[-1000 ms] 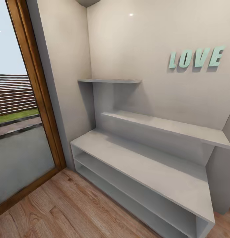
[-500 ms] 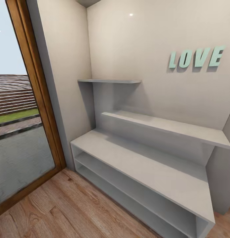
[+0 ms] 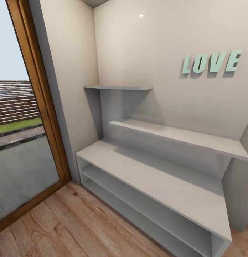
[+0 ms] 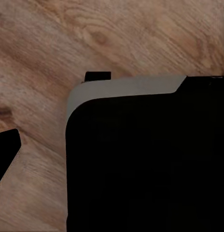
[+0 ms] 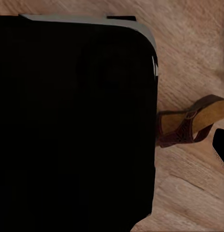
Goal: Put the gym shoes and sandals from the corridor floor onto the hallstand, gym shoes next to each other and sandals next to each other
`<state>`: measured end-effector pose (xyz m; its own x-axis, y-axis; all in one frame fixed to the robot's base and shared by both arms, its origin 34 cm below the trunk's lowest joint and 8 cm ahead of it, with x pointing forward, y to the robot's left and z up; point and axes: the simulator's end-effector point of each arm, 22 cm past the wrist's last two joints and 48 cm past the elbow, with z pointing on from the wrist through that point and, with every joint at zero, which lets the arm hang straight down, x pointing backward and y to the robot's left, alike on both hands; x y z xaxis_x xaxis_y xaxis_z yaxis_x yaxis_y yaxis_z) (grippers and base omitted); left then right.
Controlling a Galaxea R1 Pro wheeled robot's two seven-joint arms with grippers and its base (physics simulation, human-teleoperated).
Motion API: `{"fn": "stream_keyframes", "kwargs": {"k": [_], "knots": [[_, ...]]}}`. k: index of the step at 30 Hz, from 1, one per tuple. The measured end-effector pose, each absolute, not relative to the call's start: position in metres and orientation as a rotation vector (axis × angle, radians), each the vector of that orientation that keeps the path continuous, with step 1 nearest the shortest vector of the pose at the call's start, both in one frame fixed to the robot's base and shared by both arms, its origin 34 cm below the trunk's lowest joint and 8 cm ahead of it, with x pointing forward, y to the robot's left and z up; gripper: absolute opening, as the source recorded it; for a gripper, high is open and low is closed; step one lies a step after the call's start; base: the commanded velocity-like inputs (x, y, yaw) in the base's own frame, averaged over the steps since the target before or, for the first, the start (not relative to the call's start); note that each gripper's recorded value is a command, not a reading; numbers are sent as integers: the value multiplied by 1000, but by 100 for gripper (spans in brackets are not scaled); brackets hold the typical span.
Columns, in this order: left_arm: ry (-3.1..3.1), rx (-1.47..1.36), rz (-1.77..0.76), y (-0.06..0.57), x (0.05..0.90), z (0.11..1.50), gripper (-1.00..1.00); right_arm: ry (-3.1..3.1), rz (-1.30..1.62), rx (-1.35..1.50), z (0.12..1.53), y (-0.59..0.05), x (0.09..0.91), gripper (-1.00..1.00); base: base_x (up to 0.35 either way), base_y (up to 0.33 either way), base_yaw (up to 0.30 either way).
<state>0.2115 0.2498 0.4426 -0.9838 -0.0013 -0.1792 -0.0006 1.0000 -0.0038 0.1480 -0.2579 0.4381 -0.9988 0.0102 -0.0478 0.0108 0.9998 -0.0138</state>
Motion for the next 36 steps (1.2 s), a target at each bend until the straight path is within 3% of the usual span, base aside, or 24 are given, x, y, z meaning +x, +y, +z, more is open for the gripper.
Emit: {"fn": "stream_keyframes", "kwargs": {"k": [10,11,13,14,26,36], "knots": [[2897,-2,-6,250,243,448,100,3029,-18,19,440,-257,177,100,0,0,-150],[2828,-2,-6,250,275,456,100,2936,-18,20,445,-257,221,100,0,0,-268],[2487,-3,-4,251,420,524,100,2870,-19,19,452,-258,251,100,0,0,-282],[2463,-4,-3,251,428,530,100,2870,-19,19,452,-258,252,100,0,0,-287],[2405,-16,1,254,434,536,100,2870,-19,19,452,-258,252,100,0,3,-286],[2398,-61,-8,256,435,537,100,2871,-19,19,452,-258,251,100,-44,226,-65]]}}
